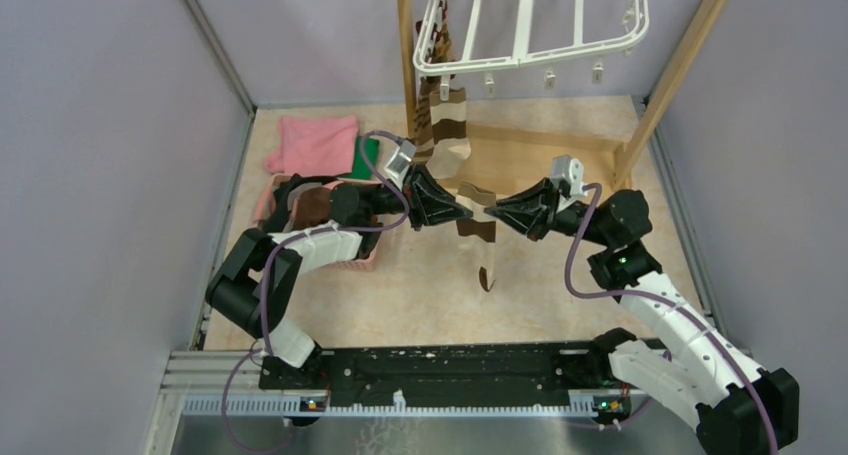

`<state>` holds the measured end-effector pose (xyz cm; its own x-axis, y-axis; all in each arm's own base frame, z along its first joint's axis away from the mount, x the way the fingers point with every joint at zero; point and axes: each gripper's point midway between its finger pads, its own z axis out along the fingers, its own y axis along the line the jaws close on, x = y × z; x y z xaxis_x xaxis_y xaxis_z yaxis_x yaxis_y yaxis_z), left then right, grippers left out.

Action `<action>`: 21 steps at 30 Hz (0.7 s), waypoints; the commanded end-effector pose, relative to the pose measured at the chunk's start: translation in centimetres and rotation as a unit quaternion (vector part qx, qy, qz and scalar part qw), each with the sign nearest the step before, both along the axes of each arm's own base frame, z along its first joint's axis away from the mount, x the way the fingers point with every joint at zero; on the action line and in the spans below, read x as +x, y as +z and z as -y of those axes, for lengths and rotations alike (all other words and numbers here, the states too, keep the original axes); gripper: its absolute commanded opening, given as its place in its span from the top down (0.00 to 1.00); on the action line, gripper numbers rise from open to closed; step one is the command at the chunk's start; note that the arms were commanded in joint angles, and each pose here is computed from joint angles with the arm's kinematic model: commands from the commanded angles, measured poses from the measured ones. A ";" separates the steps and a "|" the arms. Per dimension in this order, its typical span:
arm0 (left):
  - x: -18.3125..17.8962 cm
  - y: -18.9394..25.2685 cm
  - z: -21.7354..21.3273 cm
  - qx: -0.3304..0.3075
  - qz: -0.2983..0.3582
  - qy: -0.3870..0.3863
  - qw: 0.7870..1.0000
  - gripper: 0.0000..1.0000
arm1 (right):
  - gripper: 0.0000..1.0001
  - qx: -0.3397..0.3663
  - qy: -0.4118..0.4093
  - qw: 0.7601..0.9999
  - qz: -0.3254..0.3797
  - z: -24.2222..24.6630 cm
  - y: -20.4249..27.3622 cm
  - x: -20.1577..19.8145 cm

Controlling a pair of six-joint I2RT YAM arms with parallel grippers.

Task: Clip the socks to the hanger
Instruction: Clamp the sock onto the hanger.

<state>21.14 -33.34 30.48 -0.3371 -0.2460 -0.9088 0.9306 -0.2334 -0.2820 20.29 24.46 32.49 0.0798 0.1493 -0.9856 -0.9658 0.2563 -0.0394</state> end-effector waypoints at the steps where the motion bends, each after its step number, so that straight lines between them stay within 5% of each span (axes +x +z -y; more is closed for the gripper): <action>1: -3.0 4.5 -1.9 -0.091 0.184 0.002 0.979 1.00 | 0.76 0.010 -0.028 0.999 0.018 0.2 1.9 0.6; 4: -3.2 4.3 -2.8 -0.084 0.209 0.009 0.974 1.00 | 0.39 0.004 -0.074 0.996 0.044 1.1 2.6 1.5; 7: -3.5 4.0 -3.3 -0.081 0.231 0.014 0.969 1.00 | 0.22 0.016 -0.121 0.989 0.083 2.1 4.5 2.7; 21: -4.5 2.3 -4.2 -0.044 0.261 0.036 0.964 1.00 | 0.17 0.118 -0.215 0.953 0.180 2.6 11.4 9.8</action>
<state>18.13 -30.14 30.50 -0.0577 -0.2697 -0.9612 0.9811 -0.1935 -0.0046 29.25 22.84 38.03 0.3505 0.1517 -0.9242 -0.7747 0.6014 -0.1951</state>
